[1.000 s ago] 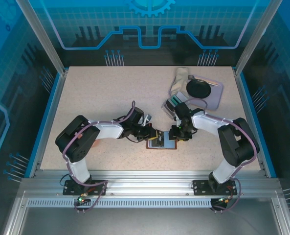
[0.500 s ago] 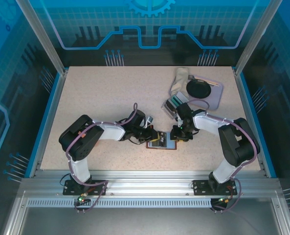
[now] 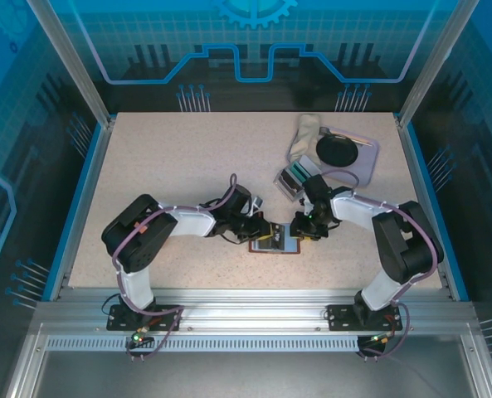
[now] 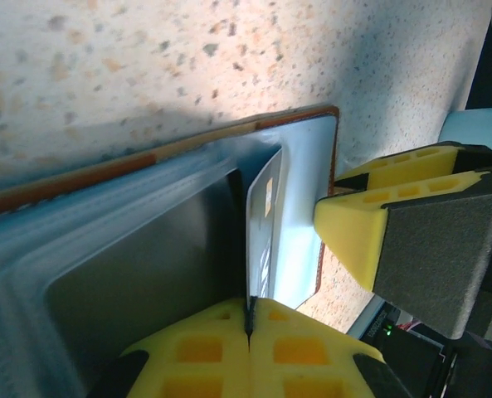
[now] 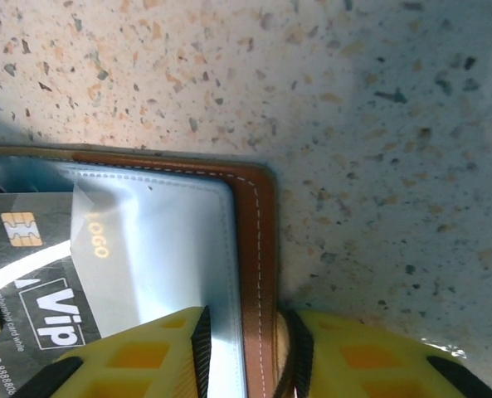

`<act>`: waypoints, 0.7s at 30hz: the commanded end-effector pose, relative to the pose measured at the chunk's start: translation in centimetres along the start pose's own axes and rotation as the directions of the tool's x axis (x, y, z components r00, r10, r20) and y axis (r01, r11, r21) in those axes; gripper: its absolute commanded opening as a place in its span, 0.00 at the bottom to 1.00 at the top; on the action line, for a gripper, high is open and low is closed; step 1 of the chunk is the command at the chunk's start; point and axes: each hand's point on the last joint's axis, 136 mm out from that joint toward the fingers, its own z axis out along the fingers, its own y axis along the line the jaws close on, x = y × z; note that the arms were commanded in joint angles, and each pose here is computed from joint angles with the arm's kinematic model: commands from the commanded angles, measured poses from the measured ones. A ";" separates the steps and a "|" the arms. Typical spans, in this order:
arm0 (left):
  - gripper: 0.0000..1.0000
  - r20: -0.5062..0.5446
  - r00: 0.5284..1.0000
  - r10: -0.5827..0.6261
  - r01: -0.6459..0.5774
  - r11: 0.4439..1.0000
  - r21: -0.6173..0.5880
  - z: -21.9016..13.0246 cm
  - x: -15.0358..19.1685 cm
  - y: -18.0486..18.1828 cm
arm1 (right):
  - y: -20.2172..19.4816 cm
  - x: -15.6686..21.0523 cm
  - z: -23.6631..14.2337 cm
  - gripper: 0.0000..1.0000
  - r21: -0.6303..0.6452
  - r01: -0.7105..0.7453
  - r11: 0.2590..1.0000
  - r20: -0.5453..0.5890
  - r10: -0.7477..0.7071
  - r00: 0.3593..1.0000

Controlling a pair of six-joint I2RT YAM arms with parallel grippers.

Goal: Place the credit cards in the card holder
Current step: Insert the credit card into the card slot.

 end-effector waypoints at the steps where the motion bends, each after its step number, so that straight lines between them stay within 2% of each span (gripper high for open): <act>1: 0.05 -0.021 1.000 -0.007 0.006 0.998 -0.056 1.1 0.5 0.0 | 1.0 1.4 1.6 0.32 -0.104 -0.033 0.994 -0.060 0.027 0.998; 8: 0.11 -0.035 0.999 0.006 -0.011 0.992 -0.124 2.0 0.7 -0.2 | 1.0 1.2 1.2 0.31 -0.141 -0.056 0.988 -0.054 0.049 0.997; 15: 0.19 -0.018 0.999 0.029 -0.032 0.980 -0.195 0.7 0.8 0.2 | 0.4 1.2 0.9 0.32 -0.134 -0.070 0.988 -0.048 0.064 0.997; 17: 0.19 -0.016 0.999 0.039 -0.042 0.978 -0.202 0.4 0.9 0.1 | 0.3 1.1 0.9 0.32 -0.133 -0.074 0.988 -0.047 0.068 0.997; 21: 0.11 -0.023 0.998 0.050 -0.054 0.979 -0.195 0.3 1.0 -0.2 | 0.4 1.1 0.9 0.32 -0.142 -0.072 0.987 -0.050 0.066 0.997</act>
